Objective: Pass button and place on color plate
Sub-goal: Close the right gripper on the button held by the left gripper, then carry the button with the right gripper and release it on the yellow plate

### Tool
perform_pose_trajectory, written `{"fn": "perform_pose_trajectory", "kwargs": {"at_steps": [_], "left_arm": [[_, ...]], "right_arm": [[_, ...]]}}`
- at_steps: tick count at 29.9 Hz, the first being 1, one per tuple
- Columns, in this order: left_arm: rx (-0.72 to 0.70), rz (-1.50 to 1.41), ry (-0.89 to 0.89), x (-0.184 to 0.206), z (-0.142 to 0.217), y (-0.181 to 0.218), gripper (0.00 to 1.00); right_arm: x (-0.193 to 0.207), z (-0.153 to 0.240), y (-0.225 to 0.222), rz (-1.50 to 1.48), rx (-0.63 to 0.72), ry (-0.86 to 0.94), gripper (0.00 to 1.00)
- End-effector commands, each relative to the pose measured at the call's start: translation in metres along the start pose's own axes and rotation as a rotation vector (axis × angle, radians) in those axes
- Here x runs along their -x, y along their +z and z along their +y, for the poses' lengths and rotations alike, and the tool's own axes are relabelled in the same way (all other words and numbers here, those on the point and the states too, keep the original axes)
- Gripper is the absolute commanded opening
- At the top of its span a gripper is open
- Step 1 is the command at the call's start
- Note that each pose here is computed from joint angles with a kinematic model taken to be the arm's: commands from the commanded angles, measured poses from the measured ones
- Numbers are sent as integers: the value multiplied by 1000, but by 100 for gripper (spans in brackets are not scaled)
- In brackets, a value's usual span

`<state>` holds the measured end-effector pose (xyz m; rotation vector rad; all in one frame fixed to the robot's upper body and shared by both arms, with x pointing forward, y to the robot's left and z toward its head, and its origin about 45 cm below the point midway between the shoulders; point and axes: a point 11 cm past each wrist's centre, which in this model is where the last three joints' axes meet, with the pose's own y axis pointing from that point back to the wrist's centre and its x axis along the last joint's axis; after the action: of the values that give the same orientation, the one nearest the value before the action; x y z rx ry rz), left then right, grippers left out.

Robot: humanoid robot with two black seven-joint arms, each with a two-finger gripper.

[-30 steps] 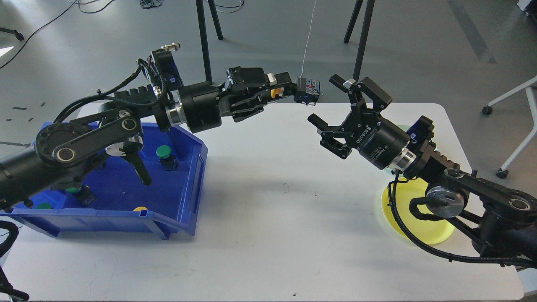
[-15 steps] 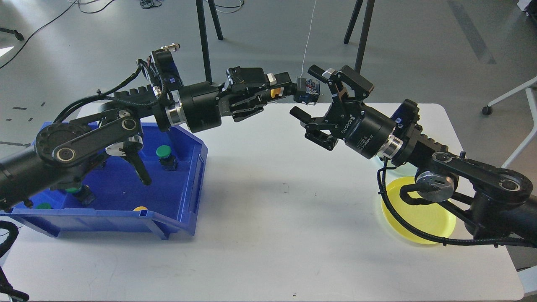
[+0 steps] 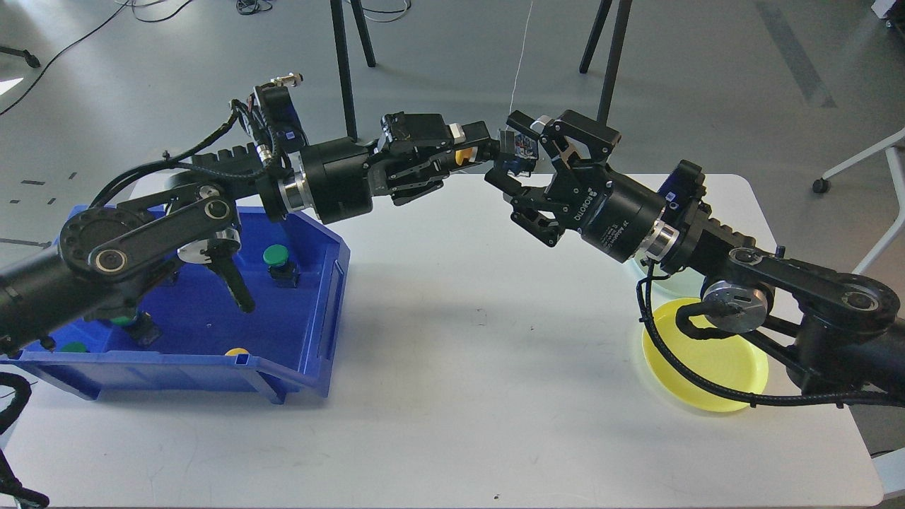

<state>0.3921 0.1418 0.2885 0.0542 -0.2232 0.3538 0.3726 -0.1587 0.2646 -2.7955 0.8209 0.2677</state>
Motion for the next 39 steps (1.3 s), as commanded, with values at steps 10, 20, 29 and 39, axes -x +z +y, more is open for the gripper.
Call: {"fn": "perform_pose_trajectory", "kwargs": {"at_steps": [10,20,29,39], "left_arm": [[-3,-1,3,-1,1,0,8],[-3,4,4,0,2,-2,77],[9,22,17,-2,1,-1,94],[13,37,38,-7,4,-1,95]], "right_arm": [[0,1,0,10,4,2,11],[-5,5,-6,24,-5,23,1],[-35,57,-10,72,43,149,1],[-82,225,37,442,429,595,1]]}}
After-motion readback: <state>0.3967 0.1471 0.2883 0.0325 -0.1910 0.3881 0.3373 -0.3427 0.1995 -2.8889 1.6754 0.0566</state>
